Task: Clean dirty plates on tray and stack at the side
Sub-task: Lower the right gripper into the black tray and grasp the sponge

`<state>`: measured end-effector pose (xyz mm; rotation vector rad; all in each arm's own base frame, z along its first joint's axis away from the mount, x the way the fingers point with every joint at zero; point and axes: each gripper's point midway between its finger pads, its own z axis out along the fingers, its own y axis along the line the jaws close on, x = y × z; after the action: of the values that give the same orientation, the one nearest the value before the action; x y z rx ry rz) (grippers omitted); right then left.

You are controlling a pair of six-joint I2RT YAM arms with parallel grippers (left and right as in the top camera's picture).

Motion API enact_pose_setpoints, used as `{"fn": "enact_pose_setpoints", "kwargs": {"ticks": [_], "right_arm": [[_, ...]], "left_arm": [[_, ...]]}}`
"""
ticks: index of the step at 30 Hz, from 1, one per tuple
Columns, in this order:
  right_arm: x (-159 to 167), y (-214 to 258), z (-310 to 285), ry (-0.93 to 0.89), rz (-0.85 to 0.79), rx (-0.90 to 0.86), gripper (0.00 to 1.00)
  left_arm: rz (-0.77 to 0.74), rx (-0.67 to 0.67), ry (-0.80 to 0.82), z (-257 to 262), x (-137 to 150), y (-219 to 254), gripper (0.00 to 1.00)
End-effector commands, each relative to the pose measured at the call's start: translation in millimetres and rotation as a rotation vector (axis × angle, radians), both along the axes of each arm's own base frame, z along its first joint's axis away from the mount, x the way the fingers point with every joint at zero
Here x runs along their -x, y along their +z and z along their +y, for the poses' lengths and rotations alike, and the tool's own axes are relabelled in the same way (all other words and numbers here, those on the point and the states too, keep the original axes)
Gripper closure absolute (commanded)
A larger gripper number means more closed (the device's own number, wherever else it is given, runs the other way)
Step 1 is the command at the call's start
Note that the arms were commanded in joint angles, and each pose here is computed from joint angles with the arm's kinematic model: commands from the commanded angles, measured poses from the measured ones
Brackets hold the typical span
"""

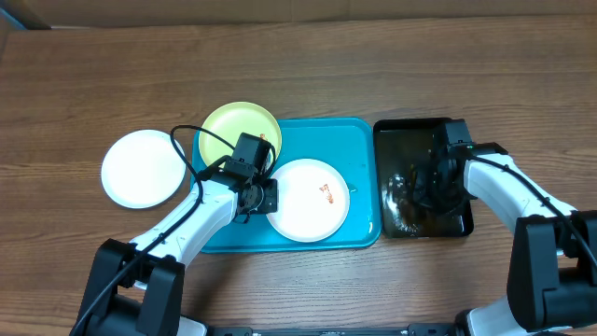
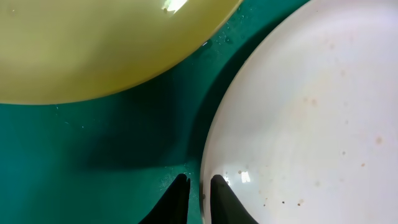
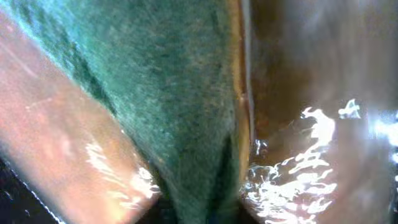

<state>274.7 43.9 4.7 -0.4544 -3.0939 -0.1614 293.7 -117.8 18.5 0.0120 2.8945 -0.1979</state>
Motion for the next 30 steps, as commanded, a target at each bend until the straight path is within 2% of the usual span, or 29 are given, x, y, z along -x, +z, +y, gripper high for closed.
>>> {"fn": "enact_pose_setpoints", "kwargs": {"ticks": [1,4,7,12,16,17,18,19,20,21,22,23,27,30], "right_arm": [[-10.9,15.2,4.7,-0.001,-0.023,-0.018,0.37],[-22.6,26.6,2.4,0.017,-0.052,-0.002,0.28],[-37.3,28.4,-5.0,0.012,-0.110,0.043,0.25],[-57.0,24.9,-2.4,0.008,-0.204,0.036,0.23],[-60.8,16.0,2.7,-0.001,-0.243,0.016,0.23],[-60.5,14.6,4.2,-0.008,-0.245,0.007,0.43],[-60.1,13.9,5.4,-0.017,-0.244,0.000,0.80],[-59.3,13.5,6.0,-0.030,-0.239,-0.004,0.96],[-58.3,13.5,7.6,-0.038,-0.234,-0.015,0.96],[-57.9,13.7,10.4,-0.036,-0.232,-0.030,0.86],[-56.6,13.9,14.1,-0.033,-0.226,-0.052,0.60],[-54.6,13.8,16.5,-0.031,-0.217,-0.065,0.43],[-45.6,11.8,16.0,-0.034,-0.179,-0.063,0.43],[-44.3,11.6,15.9,-0.034,-0.173,-0.063,0.61]], "left_arm": [[0.002,-0.016,-0.008,3.0,-0.3,-3.2,0.85],[0.002,-0.016,-0.009,3.1,-0.2,-3.2,0.84],[0.002,-0.016,-0.008,3.0,-0.3,-3.2,0.84],[0.002,-0.016,-0.008,3.0,-0.4,-3.2,0.84],[0.002,-0.016,-0.009,3.0,-0.3,-3.2,0.84],[0.002,-0.016,-0.008,3.1,-0.4,-3.2,0.84],[0.002,-0.016,-0.009,3.0,-0.4,-3.2,0.84],[0.002,-0.016,-0.008,3.1,-0.4,-3.2,0.85],[0.001,-0.016,-0.008,3.0,-0.5,-3.2,0.85],[0.001,-0.016,-0.008,3.0,-0.5,-3.2,0.85],[0.001,-0.016,-0.008,3.0,-0.5,-3.2,0.85],[0.002,-0.016,-0.008,3.1,-0.5,-3.3,0.85],[0.007,-0.017,-0.009,3.5,0.9,-3.9,0.81],[0.015,-0.021,-0.009,4.7,3.9,-6.5,0.79]]}}
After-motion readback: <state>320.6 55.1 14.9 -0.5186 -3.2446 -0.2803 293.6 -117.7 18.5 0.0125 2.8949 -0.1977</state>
